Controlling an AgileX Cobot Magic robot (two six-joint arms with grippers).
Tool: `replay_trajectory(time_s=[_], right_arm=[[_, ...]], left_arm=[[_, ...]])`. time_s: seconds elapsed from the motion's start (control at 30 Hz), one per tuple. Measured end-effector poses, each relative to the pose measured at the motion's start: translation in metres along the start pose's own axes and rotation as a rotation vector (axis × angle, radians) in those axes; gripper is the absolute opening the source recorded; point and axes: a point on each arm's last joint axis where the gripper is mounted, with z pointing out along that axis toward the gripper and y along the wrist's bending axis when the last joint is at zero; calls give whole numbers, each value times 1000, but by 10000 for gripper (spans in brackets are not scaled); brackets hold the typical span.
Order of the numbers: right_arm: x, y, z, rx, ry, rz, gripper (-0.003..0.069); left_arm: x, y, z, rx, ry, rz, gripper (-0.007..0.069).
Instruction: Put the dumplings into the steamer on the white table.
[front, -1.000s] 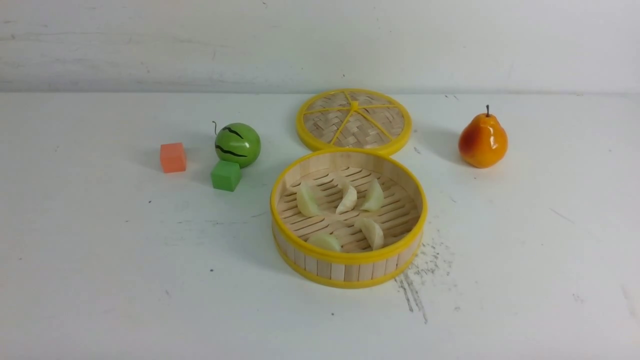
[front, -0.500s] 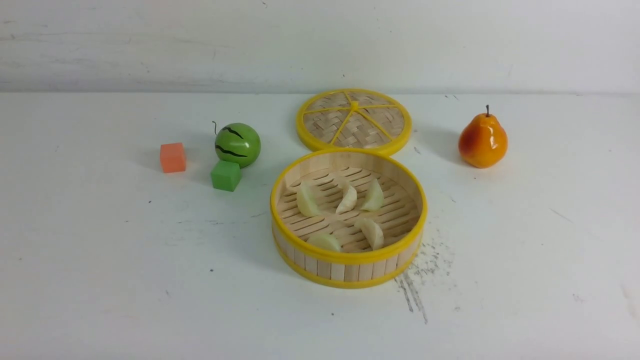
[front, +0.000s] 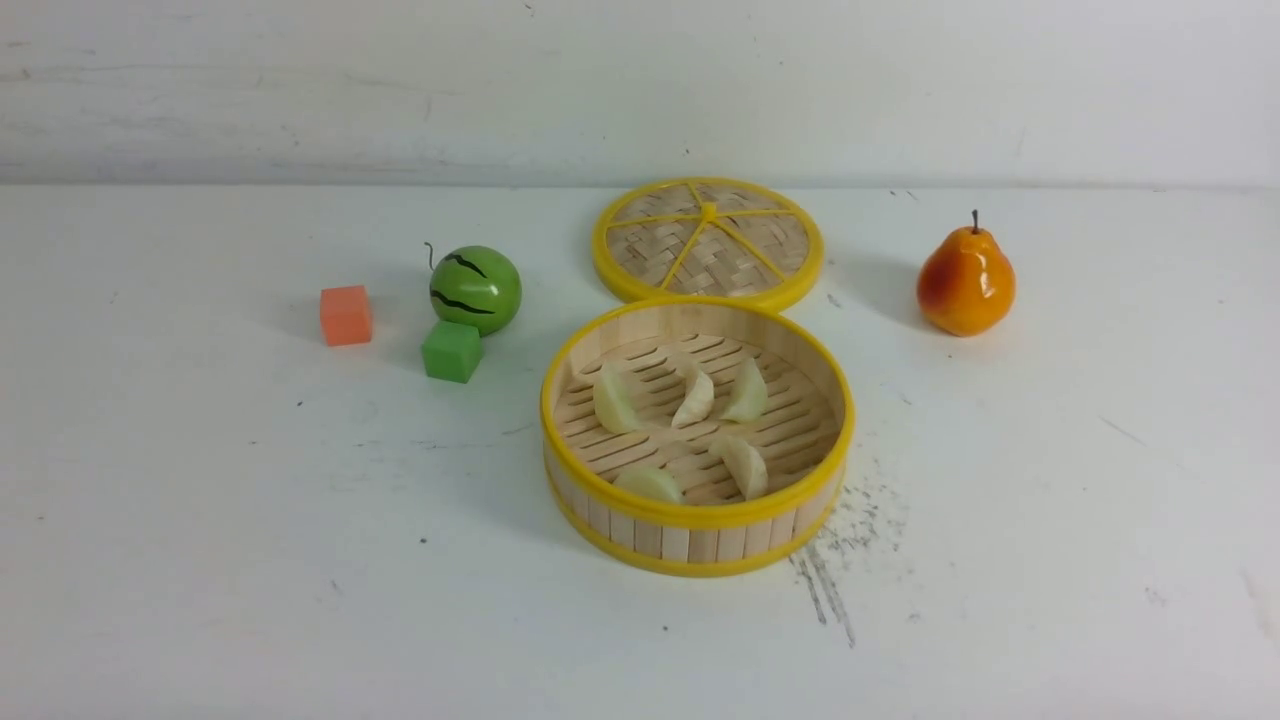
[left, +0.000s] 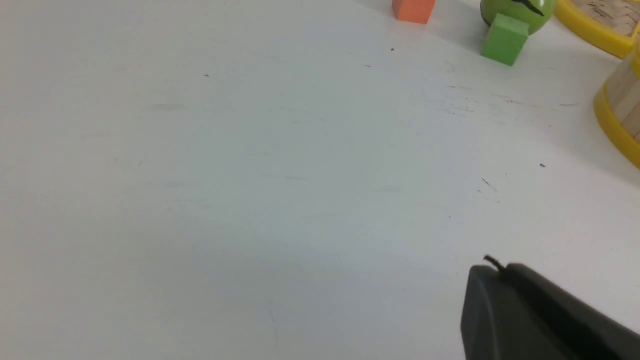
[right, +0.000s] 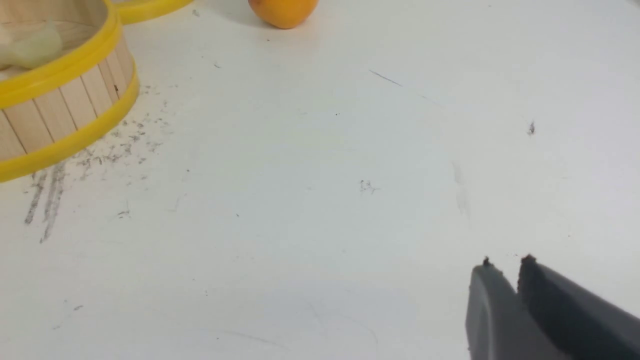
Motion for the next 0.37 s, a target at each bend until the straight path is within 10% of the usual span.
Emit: replay_trajectory(time_s=[0.37], right_arm=[[0,0,0,-1,0,1,94]], left_arm=[[0,0,0,0,0,0,-5]])
